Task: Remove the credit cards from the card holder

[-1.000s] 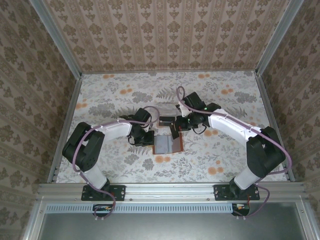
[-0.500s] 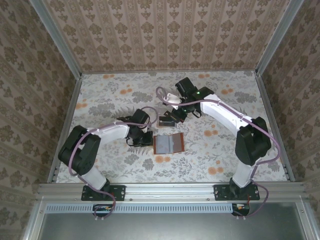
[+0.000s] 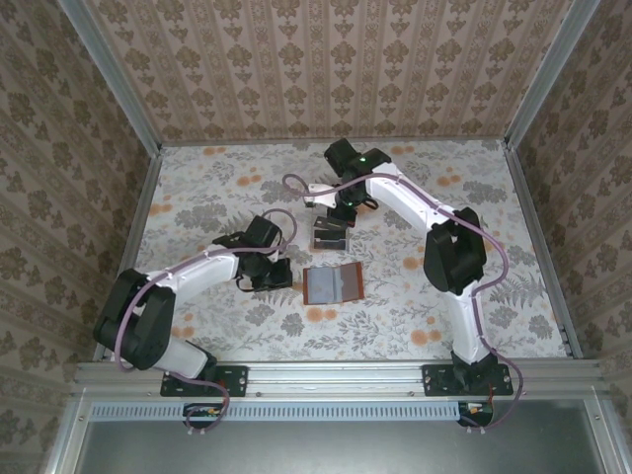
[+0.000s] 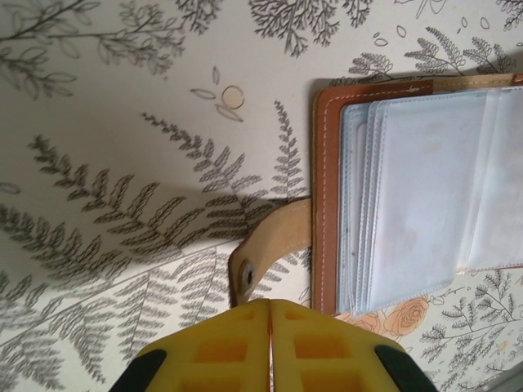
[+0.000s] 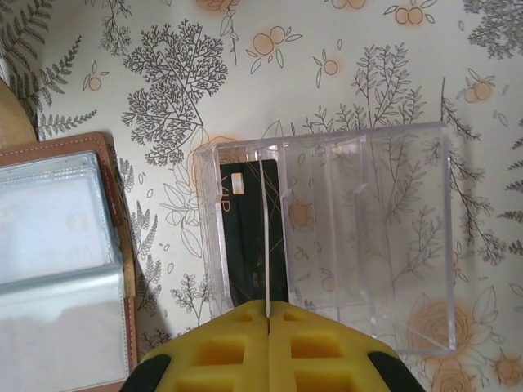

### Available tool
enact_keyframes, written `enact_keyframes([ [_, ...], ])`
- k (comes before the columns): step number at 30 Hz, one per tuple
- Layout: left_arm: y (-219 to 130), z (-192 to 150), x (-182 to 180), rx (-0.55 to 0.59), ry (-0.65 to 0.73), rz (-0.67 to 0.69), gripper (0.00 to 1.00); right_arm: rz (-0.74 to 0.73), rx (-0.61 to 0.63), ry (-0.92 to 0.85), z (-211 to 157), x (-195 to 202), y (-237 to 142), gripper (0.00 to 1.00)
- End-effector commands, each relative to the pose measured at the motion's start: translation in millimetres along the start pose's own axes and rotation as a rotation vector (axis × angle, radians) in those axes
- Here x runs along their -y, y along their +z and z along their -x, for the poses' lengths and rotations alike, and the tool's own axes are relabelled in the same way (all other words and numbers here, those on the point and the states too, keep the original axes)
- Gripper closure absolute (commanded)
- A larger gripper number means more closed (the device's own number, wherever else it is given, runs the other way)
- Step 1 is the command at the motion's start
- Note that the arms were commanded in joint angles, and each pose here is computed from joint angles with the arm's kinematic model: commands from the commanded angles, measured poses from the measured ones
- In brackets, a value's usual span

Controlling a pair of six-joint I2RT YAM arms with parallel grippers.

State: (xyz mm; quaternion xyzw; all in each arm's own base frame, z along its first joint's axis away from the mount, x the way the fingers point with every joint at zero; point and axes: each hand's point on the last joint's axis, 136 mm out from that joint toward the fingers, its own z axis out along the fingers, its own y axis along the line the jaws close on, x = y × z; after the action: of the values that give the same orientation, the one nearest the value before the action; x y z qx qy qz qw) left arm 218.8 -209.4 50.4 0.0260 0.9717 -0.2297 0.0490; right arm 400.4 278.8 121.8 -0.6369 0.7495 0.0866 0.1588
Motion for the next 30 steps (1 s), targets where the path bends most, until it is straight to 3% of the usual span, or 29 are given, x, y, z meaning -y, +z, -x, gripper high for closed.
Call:
enact_keyframes([
  [1,-5.7,-7.2,-10.8,-0.003,-0.03,0.028,0.9,0.082,-0.059,-0.046,-8.7,-10.9,6.3,1.0],
  [15,-8.2,-10.6,-15.3,-0.003,-0.045,0.025,0.9,0.232,-0.096,-0.051,-15.3,-28.9,35.1,1.0],
  [18,-8.2,-11.6,-15.7,-0.004,-0.045,0.025,0.9,0.239,-0.103,-0.055,-16.7,-30.1,37.8,0.93],
  [20,-7.6,-11.6,-15.5,-0.003,-0.049,0.021,0.9,0.193,-0.115,-0.051,-16.2,-21.1,38.5,0.82],
  [23,-7.8,-10.0,-13.2,-0.001,-0.049,0.014,0.9,0.116,-0.107,-0.039,-10.4,-7.7,32.1,0.75],
  [30,-14.2,1.1,-2.5,0.019,-0.031,-0.002,0.9,-0.043,-0.028,0.015,6.2,8.7,-0.4,0.73],
])
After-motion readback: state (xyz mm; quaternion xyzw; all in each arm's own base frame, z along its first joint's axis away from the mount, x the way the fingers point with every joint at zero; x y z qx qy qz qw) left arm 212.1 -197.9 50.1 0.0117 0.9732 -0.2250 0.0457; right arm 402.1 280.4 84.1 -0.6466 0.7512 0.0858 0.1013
